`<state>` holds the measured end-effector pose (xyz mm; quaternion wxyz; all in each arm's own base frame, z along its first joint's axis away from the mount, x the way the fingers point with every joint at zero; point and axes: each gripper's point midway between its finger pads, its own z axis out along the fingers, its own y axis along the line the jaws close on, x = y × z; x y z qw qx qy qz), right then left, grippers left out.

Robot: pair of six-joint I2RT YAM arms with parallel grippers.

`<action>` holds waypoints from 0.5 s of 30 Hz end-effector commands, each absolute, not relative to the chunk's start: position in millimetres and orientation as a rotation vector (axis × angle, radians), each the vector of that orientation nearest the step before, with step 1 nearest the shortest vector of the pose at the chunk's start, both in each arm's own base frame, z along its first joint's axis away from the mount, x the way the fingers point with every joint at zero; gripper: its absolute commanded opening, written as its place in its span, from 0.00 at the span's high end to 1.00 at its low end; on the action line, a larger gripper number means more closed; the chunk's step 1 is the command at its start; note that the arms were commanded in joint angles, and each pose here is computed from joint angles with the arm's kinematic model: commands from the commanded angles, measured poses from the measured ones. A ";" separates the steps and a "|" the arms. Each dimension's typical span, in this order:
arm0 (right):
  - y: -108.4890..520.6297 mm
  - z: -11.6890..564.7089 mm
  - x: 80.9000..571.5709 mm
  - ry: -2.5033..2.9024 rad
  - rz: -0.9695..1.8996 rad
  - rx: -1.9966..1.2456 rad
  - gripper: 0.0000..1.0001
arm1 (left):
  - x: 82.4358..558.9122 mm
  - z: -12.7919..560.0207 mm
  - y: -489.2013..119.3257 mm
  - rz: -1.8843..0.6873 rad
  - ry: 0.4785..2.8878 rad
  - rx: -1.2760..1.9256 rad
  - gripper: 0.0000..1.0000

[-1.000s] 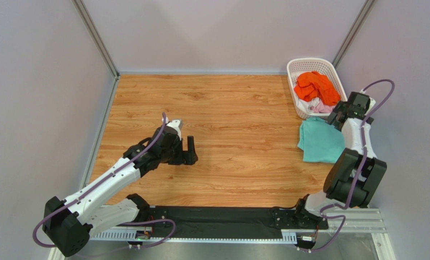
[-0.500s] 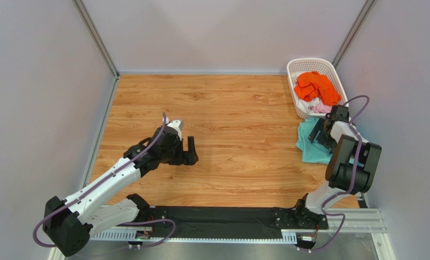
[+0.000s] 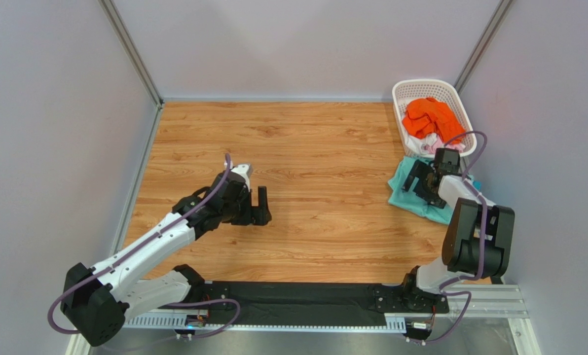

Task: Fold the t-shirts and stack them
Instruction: Neatly place the folded tshirt to the corner

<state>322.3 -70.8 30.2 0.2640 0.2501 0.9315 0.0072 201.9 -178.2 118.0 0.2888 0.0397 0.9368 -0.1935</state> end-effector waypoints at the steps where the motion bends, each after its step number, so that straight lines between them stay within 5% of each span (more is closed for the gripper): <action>1: 13.8 14.4 290.7 2.676 0.337 0.631 0.09 | 208.7 123.8 -176.4 -0.501 2.464 0.110 0.00; 11: 39.9 65.0 276.1 2.587 0.250 0.548 0.08 | 209.5 125.0 -176.5 -0.498 2.463 0.113 0.00; 15: 22.6 98.2 267.0 2.486 0.156 0.634 0.00 | 209.7 129.3 -180.0 -0.525 2.452 0.120 0.00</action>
